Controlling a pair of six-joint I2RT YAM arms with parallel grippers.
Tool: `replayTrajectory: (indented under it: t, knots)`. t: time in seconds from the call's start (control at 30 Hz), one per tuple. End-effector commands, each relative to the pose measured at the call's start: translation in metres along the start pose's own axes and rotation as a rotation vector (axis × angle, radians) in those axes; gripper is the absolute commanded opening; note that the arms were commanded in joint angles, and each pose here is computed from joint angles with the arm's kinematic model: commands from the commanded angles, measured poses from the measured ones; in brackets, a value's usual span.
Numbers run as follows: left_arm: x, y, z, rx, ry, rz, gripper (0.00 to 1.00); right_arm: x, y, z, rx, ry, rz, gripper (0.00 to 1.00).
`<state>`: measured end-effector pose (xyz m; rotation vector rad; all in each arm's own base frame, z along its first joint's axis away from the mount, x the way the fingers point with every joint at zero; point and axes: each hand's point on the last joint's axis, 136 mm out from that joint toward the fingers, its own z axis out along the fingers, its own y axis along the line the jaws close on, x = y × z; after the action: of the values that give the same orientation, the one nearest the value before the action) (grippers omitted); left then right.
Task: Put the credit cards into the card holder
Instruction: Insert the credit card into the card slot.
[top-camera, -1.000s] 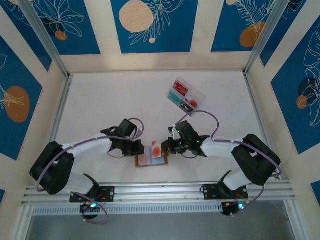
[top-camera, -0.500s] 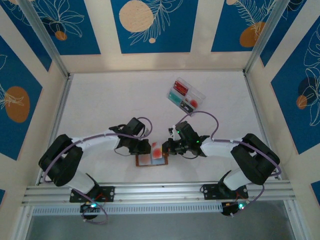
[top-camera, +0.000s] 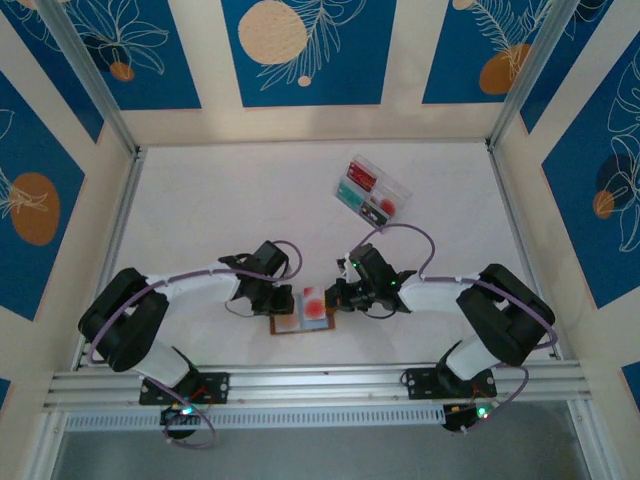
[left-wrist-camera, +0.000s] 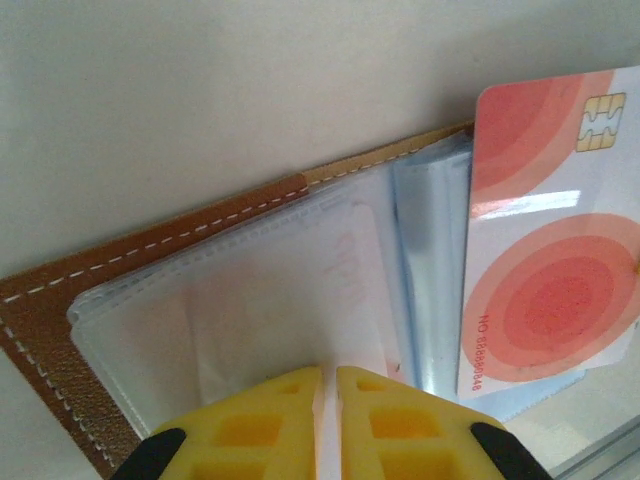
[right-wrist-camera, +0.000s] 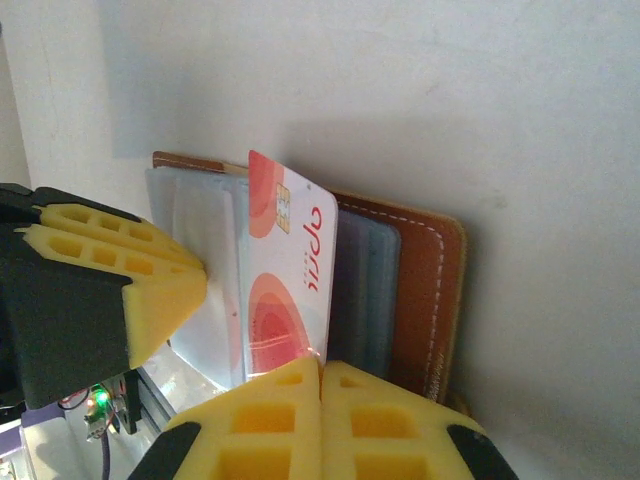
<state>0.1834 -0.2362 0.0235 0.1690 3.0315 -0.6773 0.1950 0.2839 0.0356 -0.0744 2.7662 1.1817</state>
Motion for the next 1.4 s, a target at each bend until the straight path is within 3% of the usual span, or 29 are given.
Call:
replayTrajectory:
  t: [0.0, 0.63, 1.37]
  knots:
    - [0.011, 0.018, -0.001, -0.071, 0.02, 0.01, 0.13, 0.0, -0.002, 0.002, 0.024, 0.012, -0.007, 0.0]
    - [0.019, 0.024, 0.01, -0.062, 0.037, -0.015, 0.12, -0.003, 0.048, -0.002, -0.149, 0.031, -0.076, 0.0]
    - [0.021, 0.026, 0.007, -0.066, 0.036, -0.022, 0.12, 0.003, 0.025, 0.011, -0.058, 0.028, -0.076, 0.0]
